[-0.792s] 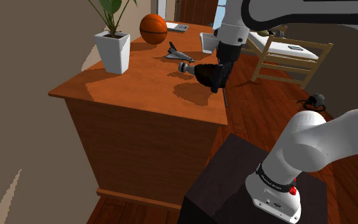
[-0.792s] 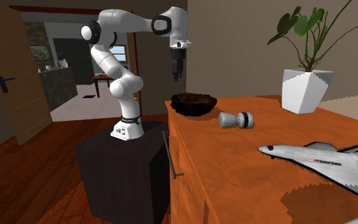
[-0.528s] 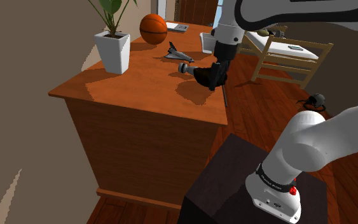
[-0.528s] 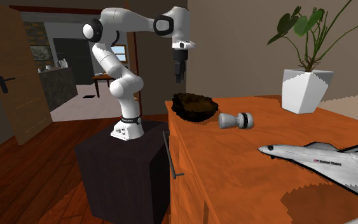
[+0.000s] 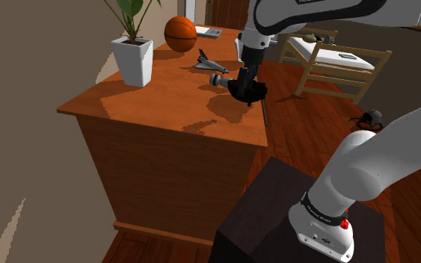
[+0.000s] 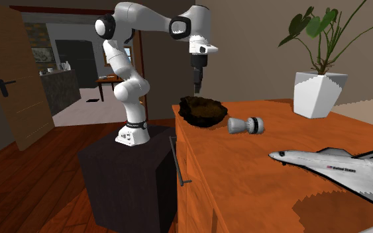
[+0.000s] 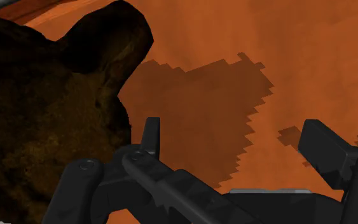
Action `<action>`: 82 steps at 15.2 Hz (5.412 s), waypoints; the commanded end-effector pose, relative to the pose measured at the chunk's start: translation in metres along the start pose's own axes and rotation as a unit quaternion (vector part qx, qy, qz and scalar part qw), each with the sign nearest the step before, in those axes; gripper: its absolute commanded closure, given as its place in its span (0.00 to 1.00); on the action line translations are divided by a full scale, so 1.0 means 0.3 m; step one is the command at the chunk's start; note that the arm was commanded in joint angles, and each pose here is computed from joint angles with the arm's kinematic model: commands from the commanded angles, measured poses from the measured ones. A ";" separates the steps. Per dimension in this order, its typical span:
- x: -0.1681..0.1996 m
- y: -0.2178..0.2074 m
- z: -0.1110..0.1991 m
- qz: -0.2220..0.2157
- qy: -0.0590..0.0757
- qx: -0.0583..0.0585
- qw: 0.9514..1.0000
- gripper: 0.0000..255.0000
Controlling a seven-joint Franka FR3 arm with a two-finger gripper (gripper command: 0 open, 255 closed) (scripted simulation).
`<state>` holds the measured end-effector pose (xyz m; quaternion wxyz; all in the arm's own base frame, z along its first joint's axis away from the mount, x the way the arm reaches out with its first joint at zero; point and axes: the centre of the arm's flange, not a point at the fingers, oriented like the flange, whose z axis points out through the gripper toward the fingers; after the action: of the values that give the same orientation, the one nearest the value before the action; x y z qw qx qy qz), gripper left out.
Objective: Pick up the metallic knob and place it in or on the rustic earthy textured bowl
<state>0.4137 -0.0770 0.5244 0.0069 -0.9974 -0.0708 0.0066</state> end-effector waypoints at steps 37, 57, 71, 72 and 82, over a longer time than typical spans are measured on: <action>0.627 0.668 0.251 -0.073 0.017 -0.030 0.997 1.00; 0.625 0.665 0.058 -0.073 0.017 -0.030 0.997 1.00; 0.622 0.661 -0.189 -0.073 0.017 -0.030 0.997 1.00; 0.622 0.661 -0.206 -0.073 0.017 -0.030 0.997 1.00; 0.500 0.604 -0.312 -0.073 0.017 -0.030 0.997 1.00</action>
<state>0.6013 -0.2388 0.6136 -0.0217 -0.9894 -0.1430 -0.0122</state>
